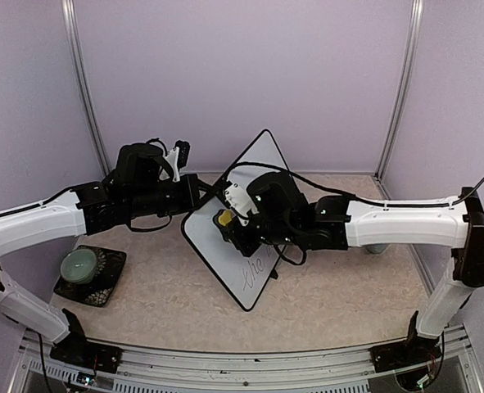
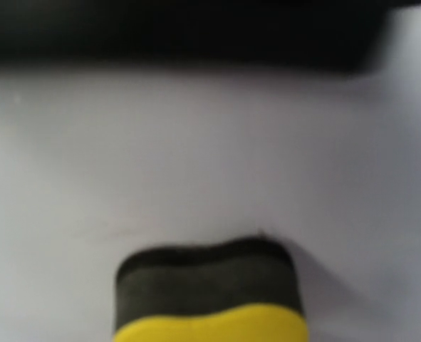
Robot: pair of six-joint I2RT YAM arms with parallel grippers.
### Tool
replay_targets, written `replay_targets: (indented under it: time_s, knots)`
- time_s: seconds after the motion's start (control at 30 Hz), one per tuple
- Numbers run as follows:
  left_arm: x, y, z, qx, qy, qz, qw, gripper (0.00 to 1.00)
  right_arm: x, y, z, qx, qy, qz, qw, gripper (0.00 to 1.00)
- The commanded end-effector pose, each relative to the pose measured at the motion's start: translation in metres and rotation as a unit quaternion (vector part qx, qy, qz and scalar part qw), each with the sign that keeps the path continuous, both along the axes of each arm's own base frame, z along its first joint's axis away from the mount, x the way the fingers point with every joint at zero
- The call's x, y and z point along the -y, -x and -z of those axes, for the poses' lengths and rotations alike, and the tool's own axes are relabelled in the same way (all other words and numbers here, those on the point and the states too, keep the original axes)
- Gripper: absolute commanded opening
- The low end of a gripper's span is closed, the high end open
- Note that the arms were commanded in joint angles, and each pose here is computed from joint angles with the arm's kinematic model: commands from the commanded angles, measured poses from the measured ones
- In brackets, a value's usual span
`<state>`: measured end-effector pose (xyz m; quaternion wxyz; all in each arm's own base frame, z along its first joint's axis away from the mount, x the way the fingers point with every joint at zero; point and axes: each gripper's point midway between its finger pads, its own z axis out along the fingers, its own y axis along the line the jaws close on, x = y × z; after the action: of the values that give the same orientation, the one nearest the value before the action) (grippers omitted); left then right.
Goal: Erase the whiteboard
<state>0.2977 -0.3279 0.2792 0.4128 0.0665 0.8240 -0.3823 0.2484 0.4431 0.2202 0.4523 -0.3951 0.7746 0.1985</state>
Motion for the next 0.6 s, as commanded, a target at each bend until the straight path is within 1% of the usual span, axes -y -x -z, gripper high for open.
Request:
replay_targets:
  time_s: [0.0,0.1,0.2,0.3,0.43,0.57]
  knots:
    - [0.018,0.018,0.004,-0.018,0.015,0.047,0.999,0.00,0.018,-0.052,-0.013,0.003,-0.019,0.066,0.998,0.00]
    - [0.018,0.018,0.004,-0.018,0.013,0.048,0.999,0.00,0.029,-0.068,-0.013,-0.007,-0.019,0.082,0.996,0.00]
    - [0.018,0.018,0.004,-0.018,0.012,0.047,0.999,0.00,0.023,-0.059,-0.018,-0.022,-0.029,0.050,0.998,0.00]
    - [0.017,0.017,0.003,-0.016,0.013,0.046,0.999,0.00,0.008,-0.034,-0.025,-0.054,-0.056,-0.020,0.997,0.00]
    - [0.019,0.016,0.004,-0.018,0.013,0.047,0.999,0.00,-0.011,0.007,-0.036,-0.093,-0.091,-0.119,0.984,0.00]
    - [0.021,0.015,0.006,-0.021,0.014,0.049,0.998,0.00,-0.019,0.027,-0.046,-0.118,-0.118,-0.164,0.972,0.00]
